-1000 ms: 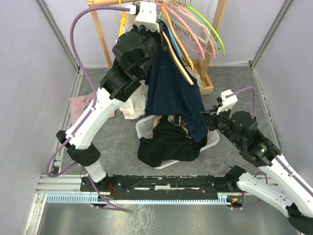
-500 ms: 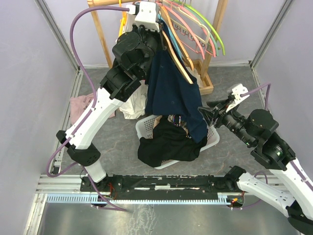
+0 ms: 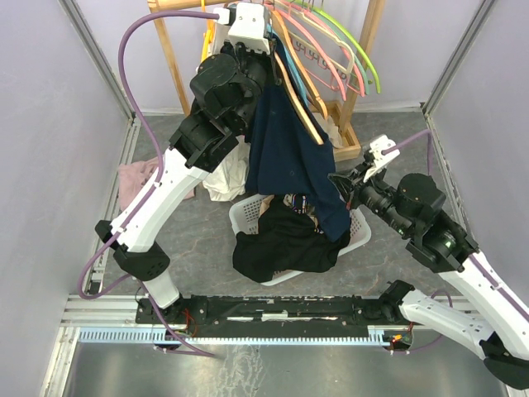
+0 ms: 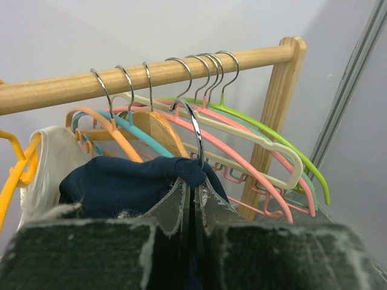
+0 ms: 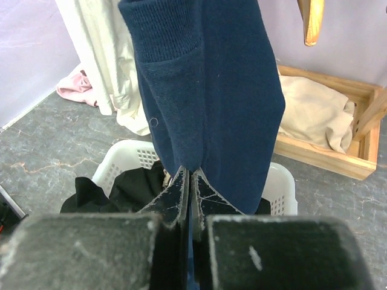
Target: Remove the t-shirt from the hanger
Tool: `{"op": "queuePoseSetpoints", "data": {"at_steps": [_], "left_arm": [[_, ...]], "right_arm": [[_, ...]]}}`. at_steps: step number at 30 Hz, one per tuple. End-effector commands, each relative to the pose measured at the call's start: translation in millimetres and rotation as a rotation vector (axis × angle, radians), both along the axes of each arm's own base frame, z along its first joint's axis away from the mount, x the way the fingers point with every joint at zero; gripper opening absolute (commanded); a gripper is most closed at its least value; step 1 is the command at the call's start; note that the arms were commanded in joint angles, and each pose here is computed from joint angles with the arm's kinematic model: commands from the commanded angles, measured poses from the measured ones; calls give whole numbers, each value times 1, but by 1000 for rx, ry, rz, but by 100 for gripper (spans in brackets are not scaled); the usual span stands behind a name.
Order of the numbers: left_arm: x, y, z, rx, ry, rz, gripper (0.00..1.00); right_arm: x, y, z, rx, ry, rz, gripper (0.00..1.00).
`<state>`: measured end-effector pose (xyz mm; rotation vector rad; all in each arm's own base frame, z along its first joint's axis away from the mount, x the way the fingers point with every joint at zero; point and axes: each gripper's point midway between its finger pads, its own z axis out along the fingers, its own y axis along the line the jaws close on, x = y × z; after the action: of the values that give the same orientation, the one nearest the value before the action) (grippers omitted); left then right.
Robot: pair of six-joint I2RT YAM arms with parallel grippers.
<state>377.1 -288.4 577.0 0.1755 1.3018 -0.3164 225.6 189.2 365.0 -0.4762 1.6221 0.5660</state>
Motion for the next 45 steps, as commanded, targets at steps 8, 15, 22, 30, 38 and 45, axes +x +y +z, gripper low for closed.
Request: {"op": "queuePoseSetpoints", "data": {"at_steps": [8, 15, 22, 30, 38, 45], "left_arm": [[-21, 28, 57, -146, -119, 28, 3], [-21, 36, 69, -167, -129, 65, 3], [-22, 42, 76, -204, -132, 85, 3], [-25, 49, 82, -223, -139, 98, 3], [-25, 54, 84, -232, -141, 121, 3], [-27, 57, 89, -252, -147, 124, 3]], "right_arm": [[2, -20, -12, 17, -9, -102, 2], [1, -38, -42, -6, 52, -186, 2], [-6, -44, -82, -3, 117, -208, 2], [-4, -41, -109, -3, 158, -214, 2], [-11, -48, -117, 18, 161, -225, 1], [-13, -50, -128, 32, 160, -228, 2]]}}
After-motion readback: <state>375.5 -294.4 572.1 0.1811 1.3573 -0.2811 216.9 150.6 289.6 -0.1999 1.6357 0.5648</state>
